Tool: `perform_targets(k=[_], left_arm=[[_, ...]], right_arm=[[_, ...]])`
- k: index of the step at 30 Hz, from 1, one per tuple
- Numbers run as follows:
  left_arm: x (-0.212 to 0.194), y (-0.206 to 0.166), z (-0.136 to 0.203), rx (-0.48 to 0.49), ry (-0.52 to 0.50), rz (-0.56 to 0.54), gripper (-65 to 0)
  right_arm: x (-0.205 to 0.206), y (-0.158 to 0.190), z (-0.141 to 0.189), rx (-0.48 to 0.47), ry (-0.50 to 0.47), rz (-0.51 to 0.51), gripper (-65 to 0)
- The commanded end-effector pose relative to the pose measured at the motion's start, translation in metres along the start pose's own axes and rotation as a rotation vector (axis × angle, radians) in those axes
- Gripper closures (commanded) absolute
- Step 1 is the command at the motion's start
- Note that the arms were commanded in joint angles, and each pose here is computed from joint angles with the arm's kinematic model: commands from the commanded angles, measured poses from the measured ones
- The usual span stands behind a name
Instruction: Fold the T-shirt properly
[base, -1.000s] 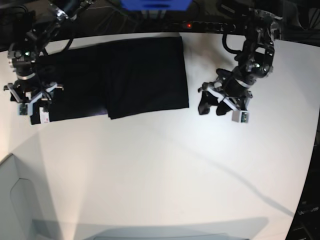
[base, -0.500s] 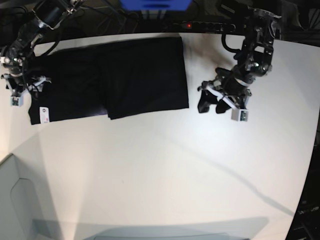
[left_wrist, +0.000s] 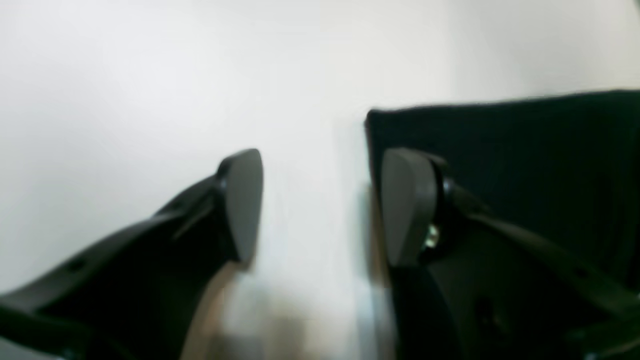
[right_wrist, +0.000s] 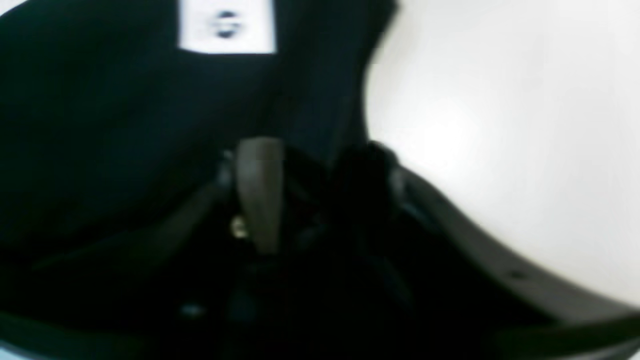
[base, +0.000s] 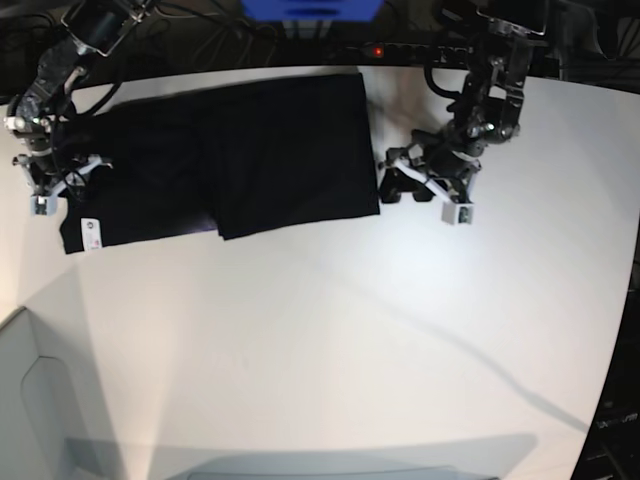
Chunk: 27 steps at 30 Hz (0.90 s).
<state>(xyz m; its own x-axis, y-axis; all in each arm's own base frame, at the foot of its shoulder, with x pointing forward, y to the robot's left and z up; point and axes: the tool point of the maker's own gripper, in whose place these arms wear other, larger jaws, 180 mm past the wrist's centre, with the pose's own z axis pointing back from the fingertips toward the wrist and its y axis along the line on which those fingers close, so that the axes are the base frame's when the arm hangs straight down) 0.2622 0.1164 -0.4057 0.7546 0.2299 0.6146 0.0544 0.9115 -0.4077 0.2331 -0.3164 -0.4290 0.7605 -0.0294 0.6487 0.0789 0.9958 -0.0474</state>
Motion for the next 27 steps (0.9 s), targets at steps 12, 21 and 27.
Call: perform_targets(k=[12, 21, 27], left_arm=[[0.004, -0.014, -0.027, -0.033, 0.022, 0.002, -36.9], [0.028, -0.020, -0.032, -0.045, -0.020, -0.011, -36.9], [0.028, -0.019, -0.032, -0.043, -0.021, -0.010, -36.9]], right_arm=[[0.005, -0.001, 0.011, -0.026, 0.031, 0.075, 0.0], [0.079, 0.028, 0.056, -0.082, -0.205, 0.133, 0.0], [0.088, 0.060, 0.076, -0.062, -0.268, 0.115, 0.0]])
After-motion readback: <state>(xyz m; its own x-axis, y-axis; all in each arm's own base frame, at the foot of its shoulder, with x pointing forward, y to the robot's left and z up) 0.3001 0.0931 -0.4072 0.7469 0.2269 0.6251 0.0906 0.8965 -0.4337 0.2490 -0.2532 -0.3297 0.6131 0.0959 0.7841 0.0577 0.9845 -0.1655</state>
